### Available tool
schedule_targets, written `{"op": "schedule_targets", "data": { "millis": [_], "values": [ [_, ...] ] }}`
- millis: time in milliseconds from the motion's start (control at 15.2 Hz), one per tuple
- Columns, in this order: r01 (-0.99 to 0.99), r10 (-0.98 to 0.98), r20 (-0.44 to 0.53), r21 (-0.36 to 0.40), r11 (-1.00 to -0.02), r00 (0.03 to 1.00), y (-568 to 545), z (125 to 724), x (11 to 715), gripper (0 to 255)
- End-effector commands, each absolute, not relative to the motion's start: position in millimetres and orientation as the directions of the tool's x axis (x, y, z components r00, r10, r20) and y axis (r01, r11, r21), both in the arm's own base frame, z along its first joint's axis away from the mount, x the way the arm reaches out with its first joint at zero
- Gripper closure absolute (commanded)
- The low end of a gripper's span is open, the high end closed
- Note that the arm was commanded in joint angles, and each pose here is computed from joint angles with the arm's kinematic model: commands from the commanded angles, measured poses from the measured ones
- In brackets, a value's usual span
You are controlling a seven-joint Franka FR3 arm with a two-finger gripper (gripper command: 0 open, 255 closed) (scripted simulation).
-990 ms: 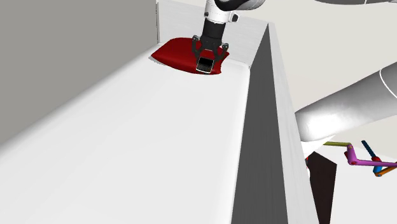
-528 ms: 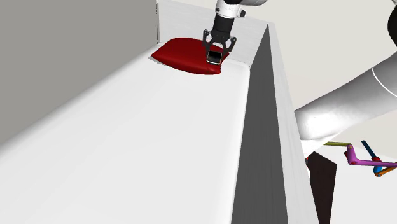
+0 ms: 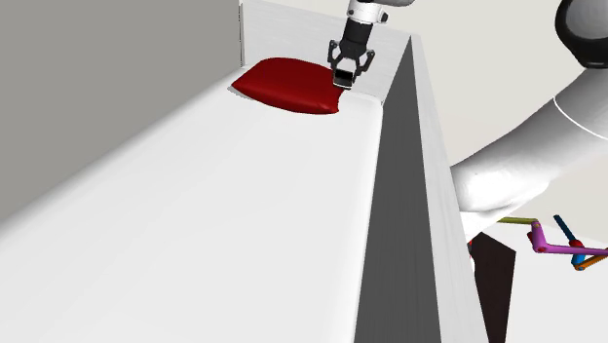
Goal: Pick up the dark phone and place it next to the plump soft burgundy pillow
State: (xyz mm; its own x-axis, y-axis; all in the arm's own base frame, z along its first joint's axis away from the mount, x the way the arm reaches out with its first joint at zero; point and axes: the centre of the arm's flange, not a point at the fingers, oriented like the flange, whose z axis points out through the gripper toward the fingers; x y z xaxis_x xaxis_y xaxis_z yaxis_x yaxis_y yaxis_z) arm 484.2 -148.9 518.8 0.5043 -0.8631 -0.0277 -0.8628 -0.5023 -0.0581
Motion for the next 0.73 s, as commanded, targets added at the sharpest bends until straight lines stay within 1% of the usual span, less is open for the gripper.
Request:
{"op": "schedule_targets", "data": {
  "millis": [0,660],
  "values": [
    [-0.863,-0.863,-0.027,-0.058,-0.503,0.505,-177,519,489,255],
    [-0.863,-0.863,-0.027,-0.058,-0.503,0.505,-308,519,507,255]
  ]
}}
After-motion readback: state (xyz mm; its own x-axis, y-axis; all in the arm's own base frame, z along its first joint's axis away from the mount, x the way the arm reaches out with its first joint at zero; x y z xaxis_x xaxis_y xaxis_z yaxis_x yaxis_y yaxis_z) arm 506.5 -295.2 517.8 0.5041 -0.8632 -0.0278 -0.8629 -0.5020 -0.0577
